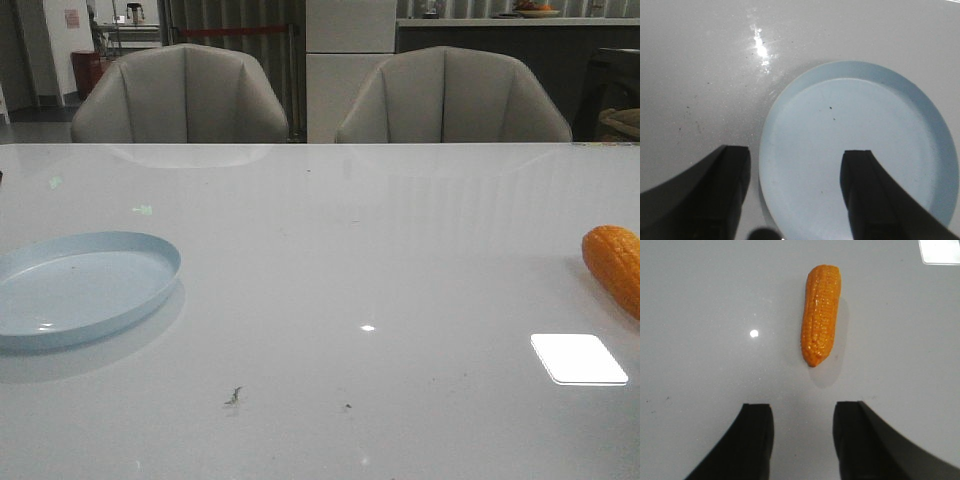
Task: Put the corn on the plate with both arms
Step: 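Lower the left gripper onto the rim of the light blue plate and grasp it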
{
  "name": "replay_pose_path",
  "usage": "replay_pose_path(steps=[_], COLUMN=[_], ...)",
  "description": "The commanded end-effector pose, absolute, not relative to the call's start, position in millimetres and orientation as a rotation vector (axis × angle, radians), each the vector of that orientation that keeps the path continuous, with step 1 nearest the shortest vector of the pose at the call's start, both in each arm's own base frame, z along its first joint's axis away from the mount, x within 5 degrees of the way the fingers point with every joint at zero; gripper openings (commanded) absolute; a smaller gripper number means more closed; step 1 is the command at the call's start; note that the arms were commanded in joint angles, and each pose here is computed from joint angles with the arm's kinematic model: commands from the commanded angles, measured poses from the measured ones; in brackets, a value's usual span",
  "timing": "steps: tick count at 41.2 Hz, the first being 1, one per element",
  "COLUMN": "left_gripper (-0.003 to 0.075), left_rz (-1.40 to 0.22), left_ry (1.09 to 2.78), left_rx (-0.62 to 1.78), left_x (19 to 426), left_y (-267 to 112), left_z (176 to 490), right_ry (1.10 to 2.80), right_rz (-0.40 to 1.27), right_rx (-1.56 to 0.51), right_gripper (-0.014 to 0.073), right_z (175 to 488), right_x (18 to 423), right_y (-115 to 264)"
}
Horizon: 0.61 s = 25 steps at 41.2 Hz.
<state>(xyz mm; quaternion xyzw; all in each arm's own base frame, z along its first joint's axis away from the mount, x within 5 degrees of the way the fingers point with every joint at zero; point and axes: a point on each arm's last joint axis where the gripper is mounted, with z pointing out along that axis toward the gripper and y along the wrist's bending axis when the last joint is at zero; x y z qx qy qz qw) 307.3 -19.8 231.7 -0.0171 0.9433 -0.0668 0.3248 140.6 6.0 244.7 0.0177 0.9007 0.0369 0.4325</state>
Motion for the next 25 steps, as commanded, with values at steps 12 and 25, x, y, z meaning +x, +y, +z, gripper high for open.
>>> replay_pose_path(steps=[12, 25], left_gripper=[0.0461, 0.0461], left_rz=[-0.21, -0.188], left_ry=[2.564, 2.638], left_rx=[-0.091, -0.064], left_x=[374, 385], left_y=[-18, -17], left_z=[215, 193], right_ry=[2.154, 2.153], right_rz=[0.108, 0.108], right_rx=[0.067, 0.067], right_gripper=[0.0404, 0.0404], right_z=[260, 260], right_x=[149, 149], right_y=[6, 6])
